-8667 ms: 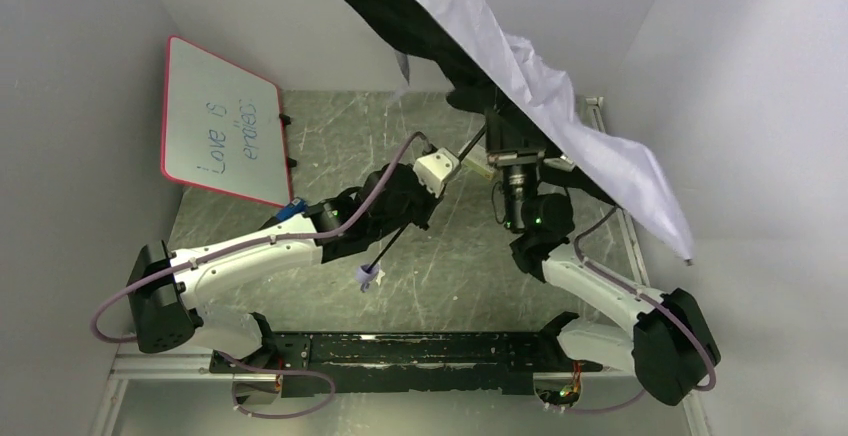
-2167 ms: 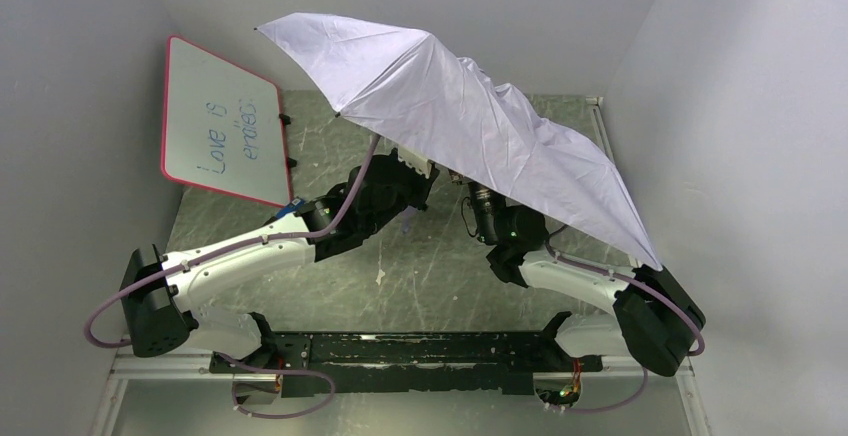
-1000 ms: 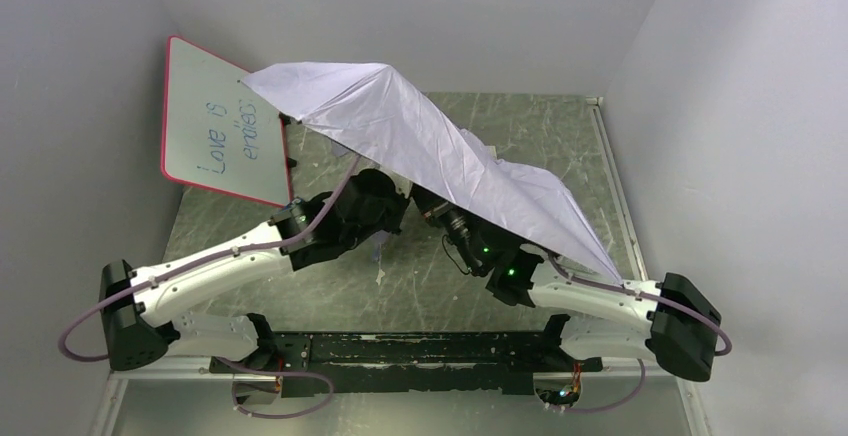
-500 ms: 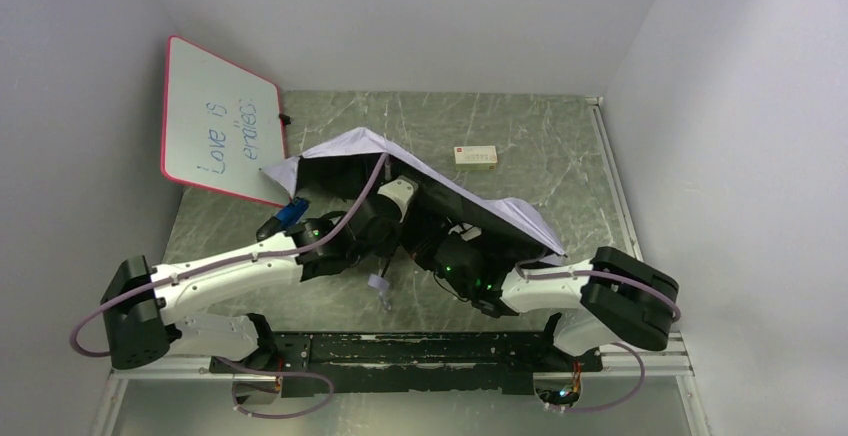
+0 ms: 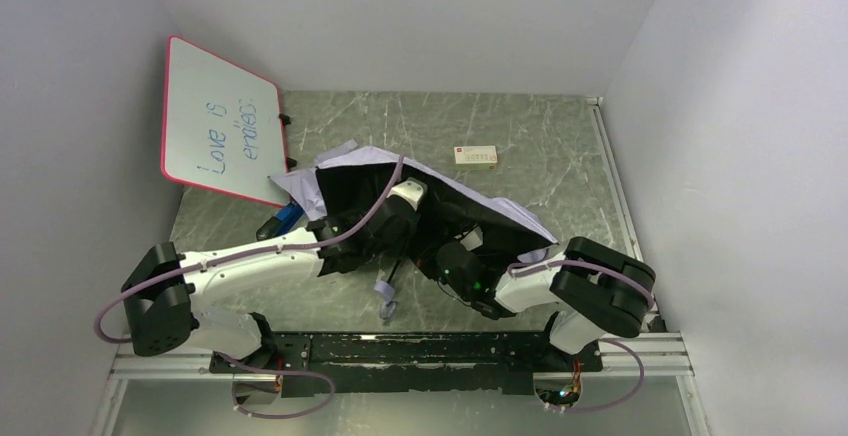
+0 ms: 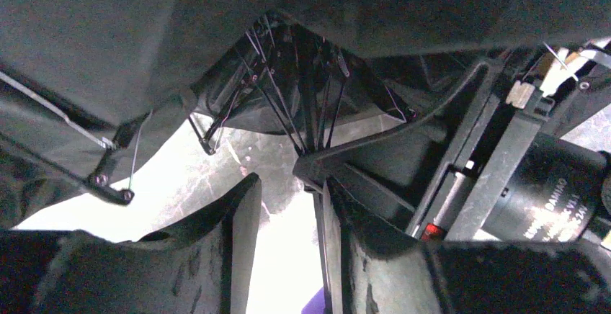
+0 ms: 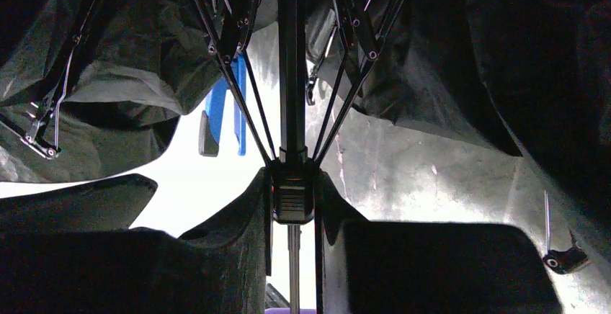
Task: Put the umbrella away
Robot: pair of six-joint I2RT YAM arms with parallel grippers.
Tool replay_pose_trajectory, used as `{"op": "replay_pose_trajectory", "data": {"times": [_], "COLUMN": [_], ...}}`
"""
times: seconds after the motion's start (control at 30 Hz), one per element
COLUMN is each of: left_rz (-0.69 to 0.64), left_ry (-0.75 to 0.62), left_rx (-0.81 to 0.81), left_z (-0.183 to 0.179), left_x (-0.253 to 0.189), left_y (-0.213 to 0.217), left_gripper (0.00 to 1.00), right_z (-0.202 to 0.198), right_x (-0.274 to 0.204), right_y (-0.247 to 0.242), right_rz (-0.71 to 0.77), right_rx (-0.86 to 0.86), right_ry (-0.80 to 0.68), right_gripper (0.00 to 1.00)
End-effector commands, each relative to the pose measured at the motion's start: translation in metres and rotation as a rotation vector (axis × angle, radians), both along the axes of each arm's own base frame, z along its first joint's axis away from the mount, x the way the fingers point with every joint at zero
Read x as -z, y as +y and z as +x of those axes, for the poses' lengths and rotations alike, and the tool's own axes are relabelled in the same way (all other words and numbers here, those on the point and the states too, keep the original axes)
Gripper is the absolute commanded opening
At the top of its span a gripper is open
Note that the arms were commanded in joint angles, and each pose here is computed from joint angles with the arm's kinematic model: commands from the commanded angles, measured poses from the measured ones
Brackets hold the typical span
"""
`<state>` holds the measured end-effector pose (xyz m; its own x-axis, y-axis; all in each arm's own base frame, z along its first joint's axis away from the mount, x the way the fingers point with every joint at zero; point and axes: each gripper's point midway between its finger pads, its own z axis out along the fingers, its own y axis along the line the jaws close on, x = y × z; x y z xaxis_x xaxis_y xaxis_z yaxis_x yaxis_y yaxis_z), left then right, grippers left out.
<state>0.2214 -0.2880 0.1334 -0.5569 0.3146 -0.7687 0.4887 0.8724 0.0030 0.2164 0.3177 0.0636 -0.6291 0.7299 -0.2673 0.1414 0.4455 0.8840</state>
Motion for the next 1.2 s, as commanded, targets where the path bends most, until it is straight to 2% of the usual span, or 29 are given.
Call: {"op": "replay_pose_trajectory", "data": {"times": [0.0,0.17,0.33,0.43,0.63,0.8,0.97,1.17], "left_rz": [-0.083,-0.159,-0.231,-0.250,-0.330,-0.329,-0.298,-0.205], "left_ry": [-0.016,0.031,0.023,0.008,-0.081,-0.173,-0.226,-0.235], "left_rx": [0.003,0.058,0.049,0.030,0.008,-0.079,-0.109,-0.142], "left_z": [-0.003,-0.023,-0.036,-0.040,-0.042,-0.029,-0.019,-0.004], "left_x": [-0.022,-0.039,-0.064,-0.078,-0.125,-0.154,-0.169,-0.152], "left_y": [-0.004,-0.003,0.015,0.029,0.051,0.070,0.074,0.067], "left_gripper": [0.43,0.48,0.55,0.54,0.51,0.52,0.53,0.53], "right_z": [0.009,0.014,0.021,0.027,0.031,0.032,0.019,0.003], "right_x": [-0.016,-0.013,0.000,0.010,0.017,0.002,-0.001,-0.012], "right_y": [0.007,0.006,-0.007,-0.010,-0.021,-0.034,-0.052,-0.065], "right_rz": [0.036,0.018,0.015,-0.006,-0.031,-0.107,-0.203,-0.213], "right_rx": [-0.012,0.010,0.050,0.056,0.060,0.050,0.010,-0.044], "right_ry": [-0.032,-0.020,0.011,0.033,0.041,-0.020,-0.043,-0.081], "right_gripper": [0.00,0.00,0.01,0.03,0.38,0.56,0.62,0.62]}}
